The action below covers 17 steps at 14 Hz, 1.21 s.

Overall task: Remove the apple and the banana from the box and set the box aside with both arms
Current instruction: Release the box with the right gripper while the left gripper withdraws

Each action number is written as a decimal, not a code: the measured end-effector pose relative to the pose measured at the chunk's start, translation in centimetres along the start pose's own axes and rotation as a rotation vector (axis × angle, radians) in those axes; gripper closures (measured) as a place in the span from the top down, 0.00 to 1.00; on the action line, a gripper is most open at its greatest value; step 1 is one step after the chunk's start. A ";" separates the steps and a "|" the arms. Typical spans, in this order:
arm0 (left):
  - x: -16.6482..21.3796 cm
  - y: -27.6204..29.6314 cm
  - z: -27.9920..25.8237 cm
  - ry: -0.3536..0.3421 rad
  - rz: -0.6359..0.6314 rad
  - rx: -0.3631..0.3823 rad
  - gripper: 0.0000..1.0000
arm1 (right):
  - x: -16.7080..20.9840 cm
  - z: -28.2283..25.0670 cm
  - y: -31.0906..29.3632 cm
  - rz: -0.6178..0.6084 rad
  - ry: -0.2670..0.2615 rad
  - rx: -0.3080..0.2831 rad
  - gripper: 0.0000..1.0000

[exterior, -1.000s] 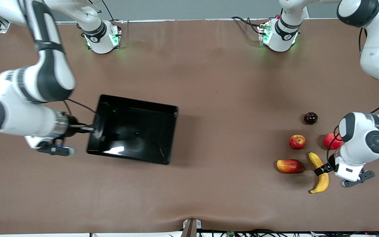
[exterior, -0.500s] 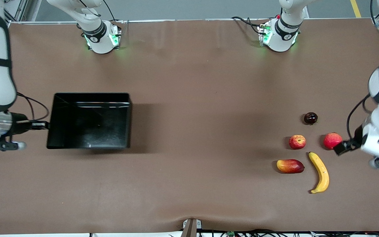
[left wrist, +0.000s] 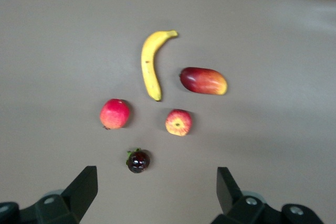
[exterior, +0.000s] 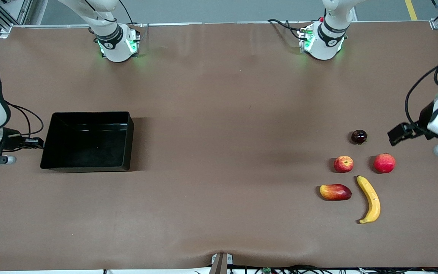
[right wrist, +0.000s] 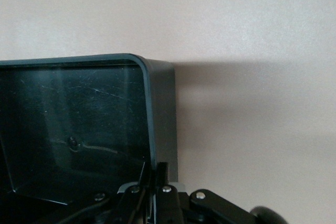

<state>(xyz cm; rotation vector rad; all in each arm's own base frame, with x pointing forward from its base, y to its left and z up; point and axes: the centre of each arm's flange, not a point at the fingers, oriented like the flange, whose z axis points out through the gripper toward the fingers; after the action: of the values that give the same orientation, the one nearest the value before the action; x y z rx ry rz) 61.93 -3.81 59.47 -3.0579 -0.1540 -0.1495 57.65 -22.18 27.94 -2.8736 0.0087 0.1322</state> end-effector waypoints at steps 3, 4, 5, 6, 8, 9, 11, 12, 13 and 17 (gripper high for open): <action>-2.0 0.3 -1.1 -0.014 0.016 -0.026 1.00 | -0.4 1.3 0.8 0.036 0.009 0.029 0.05; -2.9 0.6 -1.4 -0.018 0.015 -0.031 1.00 | -0.5 1.5 1.2 0.048 0.014 0.034 0.05; -3.7 0.9 -1.7 -0.020 0.018 -0.031 1.00 | -0.6 1.7 1.7 0.057 0.019 0.032 0.05; -4.5 1.1 -2.0 -0.021 0.020 -0.028 1.00 | -0.7 1.9 2.3 0.065 0.025 0.028 0.05; -5.8 1.0 -2.5 -0.021 0.020 -0.024 1.00 | -0.9 1.9 2.8 0.076 0.030 0.029 0.05; -6.1 0.7 -2.5 -0.023 0.015 -0.027 1.00 | -0.9 1.9 2.8 0.075 0.031 0.029 0.05; -6.0 0.3 -2.2 -0.029 0.007 -0.033 1.00 | -0.9 1.9 2.8 0.075 0.031 0.029 0.05; -5.9 0.2 -2.0 -0.031 0.005 -0.033 1.00 | -0.9 1.9 2.8 0.076 0.032 0.029 0.05; -5.8 0.3 -1.8 -0.028 0.006 -0.035 1.00 | -0.9 1.9 2.8 0.077 0.031 0.032 0.12; -5.7 1.2 -2.0 -0.021 0.020 -0.040 1.00 | -1.0 2.7 3.1 0.025 0.018 0.037 0.55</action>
<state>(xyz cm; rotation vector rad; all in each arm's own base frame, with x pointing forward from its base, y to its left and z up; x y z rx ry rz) 56.25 -5.68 60.78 -3.1002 -0.1228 -0.1200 56.36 -24.47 24.63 -2.8384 0.0502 0.1096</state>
